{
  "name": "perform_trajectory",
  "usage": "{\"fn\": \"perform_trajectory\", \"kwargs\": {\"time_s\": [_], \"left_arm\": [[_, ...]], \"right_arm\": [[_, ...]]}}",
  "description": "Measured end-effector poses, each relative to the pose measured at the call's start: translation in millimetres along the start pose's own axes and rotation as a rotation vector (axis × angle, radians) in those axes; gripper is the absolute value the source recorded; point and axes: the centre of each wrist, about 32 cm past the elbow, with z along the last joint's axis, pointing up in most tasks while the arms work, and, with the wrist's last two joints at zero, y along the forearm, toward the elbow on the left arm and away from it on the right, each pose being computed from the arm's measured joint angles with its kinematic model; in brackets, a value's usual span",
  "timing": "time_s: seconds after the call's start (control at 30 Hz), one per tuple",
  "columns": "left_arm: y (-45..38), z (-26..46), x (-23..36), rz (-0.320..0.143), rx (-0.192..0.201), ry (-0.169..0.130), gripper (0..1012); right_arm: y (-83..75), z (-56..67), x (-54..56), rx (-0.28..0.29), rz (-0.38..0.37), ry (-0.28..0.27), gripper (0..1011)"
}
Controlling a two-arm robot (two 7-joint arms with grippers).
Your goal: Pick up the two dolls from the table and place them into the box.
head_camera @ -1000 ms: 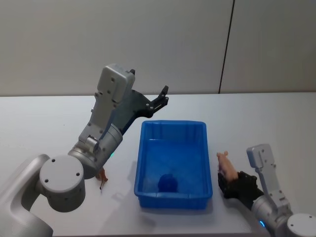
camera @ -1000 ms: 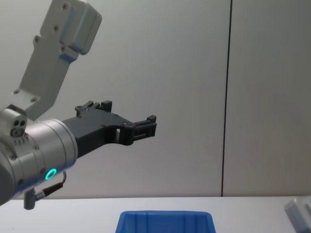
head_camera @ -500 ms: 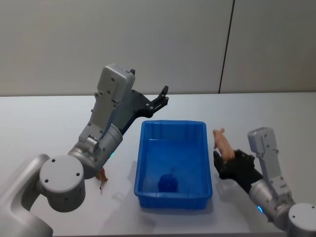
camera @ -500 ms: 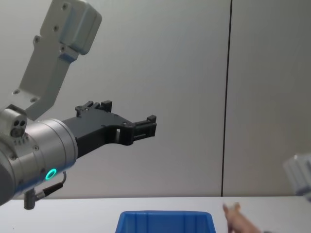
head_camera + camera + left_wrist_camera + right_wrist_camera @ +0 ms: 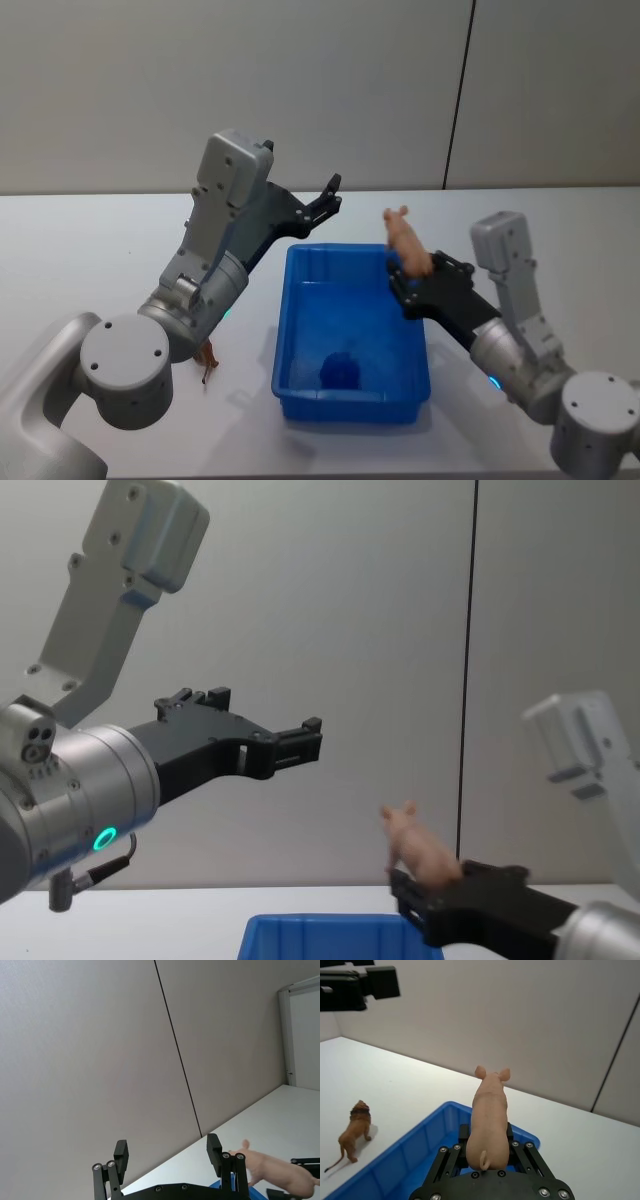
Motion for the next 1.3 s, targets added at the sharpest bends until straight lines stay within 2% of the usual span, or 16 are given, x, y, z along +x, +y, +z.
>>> {"fn": "perform_trajectory", "kwargs": {"time_s": [0.13,0.4,0.57,0.63,0.67,0.77,1.3], "left_arm": [[0.0,0.0,0.0,0.000,0.000,0.000,1000],[0.0,0.0,0.0,0.000,0.000,0.000,1000],[0.0,0.0,0.0,0.000,0.000,0.000,1000],[0.0,0.0,0.0,0.000,0.000,0.000,1000],[0.0,0.0,0.0,0.000,0.000,0.000,1000],[0.0,0.0,0.0,0.000,0.000,0.000,1000],[0.0,0.0,0.0,0.000,0.000,0.000,1000]], "right_arm": [[11.4,3.7,-2.8,0.008,0.036,-0.002,384],[23.5,4.4,-5.0,-0.002,0.056,-0.001,658],[25.2,3.1,-4.9,-0.018,0.042,0.002,816],[24.8,2.8,-4.6,-0.021,0.033,0.003,848],[24.2,2.4,-4.6,-0.023,0.026,0.004,906],[19.4,1.7,-3.7,-0.027,-0.006,0.003,983],[-17.1,-0.8,0.0,-0.025,-0.147,0.012,1001]]}}
